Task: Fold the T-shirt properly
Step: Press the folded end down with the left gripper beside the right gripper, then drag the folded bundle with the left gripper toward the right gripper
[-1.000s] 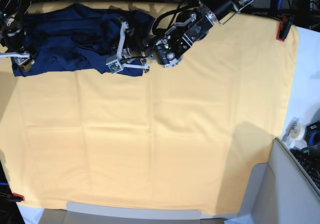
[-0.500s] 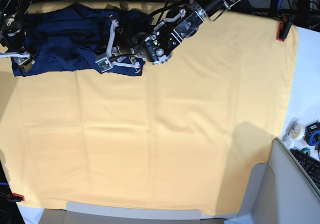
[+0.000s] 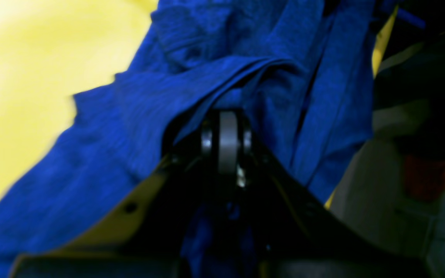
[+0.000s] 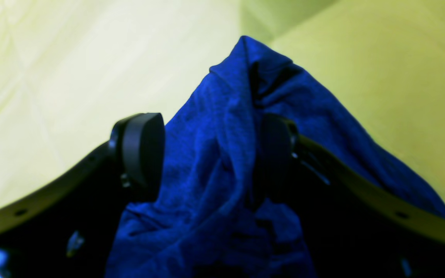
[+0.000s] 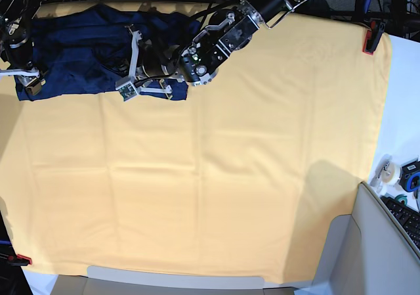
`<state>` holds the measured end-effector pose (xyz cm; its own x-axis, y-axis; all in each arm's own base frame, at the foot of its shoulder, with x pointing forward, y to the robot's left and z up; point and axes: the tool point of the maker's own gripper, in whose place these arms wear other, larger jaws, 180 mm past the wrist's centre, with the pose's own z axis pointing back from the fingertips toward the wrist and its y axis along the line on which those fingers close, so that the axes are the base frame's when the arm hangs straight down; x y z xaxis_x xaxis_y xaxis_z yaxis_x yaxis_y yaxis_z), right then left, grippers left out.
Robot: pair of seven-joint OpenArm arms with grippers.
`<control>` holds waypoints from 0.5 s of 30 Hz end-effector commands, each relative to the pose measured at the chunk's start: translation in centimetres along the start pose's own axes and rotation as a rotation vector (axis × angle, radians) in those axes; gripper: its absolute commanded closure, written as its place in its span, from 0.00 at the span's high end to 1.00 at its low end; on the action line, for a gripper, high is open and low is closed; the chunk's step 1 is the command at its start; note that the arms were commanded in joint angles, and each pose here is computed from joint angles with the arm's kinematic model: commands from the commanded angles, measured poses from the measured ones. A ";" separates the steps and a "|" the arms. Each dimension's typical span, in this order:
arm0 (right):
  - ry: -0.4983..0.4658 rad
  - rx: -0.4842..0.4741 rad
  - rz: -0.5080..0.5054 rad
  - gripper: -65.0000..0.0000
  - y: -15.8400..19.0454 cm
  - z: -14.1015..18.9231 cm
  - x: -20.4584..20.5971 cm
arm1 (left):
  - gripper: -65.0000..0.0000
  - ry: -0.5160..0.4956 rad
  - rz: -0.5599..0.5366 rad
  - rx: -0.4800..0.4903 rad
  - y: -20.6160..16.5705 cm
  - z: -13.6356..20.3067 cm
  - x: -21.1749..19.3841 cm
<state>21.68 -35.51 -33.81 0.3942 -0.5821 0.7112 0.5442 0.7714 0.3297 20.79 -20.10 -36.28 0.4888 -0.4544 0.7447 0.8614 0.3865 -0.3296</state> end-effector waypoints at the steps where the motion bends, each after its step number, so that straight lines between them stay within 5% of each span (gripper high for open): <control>1: -0.045 0.011 0.020 0.59 0.3 0.3 1.4 | 0.01 -0.082 -0.008 -0.022 -0.7 -0.1 2.5; 7: -0.043 0.011 0.019 0.59 0.3 0.3 1.3 | 0.01 -0.176 0.124 0.091 1.5 -1.0 3.9; 15: -0.042 0.012 0.020 0.59 0.3 0.3 1.3 | 0.01 -0.388 0.159 0.134 1.9 0.5 8.3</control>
<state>21.66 -35.48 -33.84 0.3942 -0.5829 0.7106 0.5444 0.7710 0.3305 25.75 -21.99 -32.81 0.5405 -0.1117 0.8339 0.7275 0.5598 -0.3966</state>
